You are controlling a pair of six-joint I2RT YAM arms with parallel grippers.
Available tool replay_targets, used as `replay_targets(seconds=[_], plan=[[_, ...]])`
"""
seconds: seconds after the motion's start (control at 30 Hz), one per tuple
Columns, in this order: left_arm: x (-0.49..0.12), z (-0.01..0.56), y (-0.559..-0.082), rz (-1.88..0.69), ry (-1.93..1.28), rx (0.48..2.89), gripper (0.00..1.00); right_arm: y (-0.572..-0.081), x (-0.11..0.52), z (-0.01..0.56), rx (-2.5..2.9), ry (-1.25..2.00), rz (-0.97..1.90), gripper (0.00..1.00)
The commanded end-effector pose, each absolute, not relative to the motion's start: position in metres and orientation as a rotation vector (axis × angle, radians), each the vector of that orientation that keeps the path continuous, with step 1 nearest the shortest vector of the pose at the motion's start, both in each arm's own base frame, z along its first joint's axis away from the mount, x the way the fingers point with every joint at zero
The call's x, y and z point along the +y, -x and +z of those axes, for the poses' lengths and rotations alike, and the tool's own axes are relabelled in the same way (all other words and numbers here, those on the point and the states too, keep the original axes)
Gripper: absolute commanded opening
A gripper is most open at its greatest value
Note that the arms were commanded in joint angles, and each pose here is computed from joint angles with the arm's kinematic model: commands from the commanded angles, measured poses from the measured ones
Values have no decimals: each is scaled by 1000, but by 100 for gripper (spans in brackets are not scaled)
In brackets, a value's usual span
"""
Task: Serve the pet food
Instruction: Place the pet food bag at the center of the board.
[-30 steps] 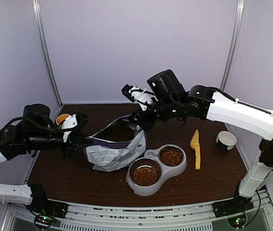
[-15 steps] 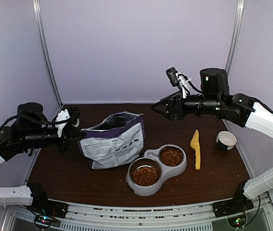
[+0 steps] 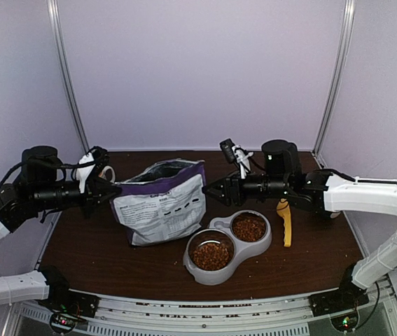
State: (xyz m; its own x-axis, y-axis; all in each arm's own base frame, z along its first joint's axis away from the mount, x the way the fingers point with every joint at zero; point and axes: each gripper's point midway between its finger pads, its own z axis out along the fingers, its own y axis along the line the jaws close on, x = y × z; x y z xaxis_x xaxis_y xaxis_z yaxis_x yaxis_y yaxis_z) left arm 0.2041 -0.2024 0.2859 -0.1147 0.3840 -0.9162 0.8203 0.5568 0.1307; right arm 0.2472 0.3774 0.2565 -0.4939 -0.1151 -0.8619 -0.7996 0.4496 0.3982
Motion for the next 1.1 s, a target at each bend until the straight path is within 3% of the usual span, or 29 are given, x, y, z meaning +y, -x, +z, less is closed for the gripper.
replay_targets(seconds=[0.0, 0.17, 0.37, 0.43, 0.67, 1.07], plan=[[-200, 330, -208, -506, -920, 1566, 0, -264, 394, 276, 1800, 731, 1187, 49], [-194, 333, -209, -486, -894, 1562, 0, -265, 410, 268, 1819, 803, 1243, 46], [-191, 332, -212, -470, -883, 1570, 0, -263, 423, 254, 1838, 856, 1303, 18], [-188, 333, -214, -454, -869, 1575, 0, -261, 424, 257, 1817, 860, 1329, 0], [-123, 339, -245, -126, -548, 1662, 0, -253, 418, 262, 1792, 843, 1347, 0], [-119, 338, -244, -119, -537, 1660, 0, -192, 441, 262, 1759, 908, 1450, 0]])
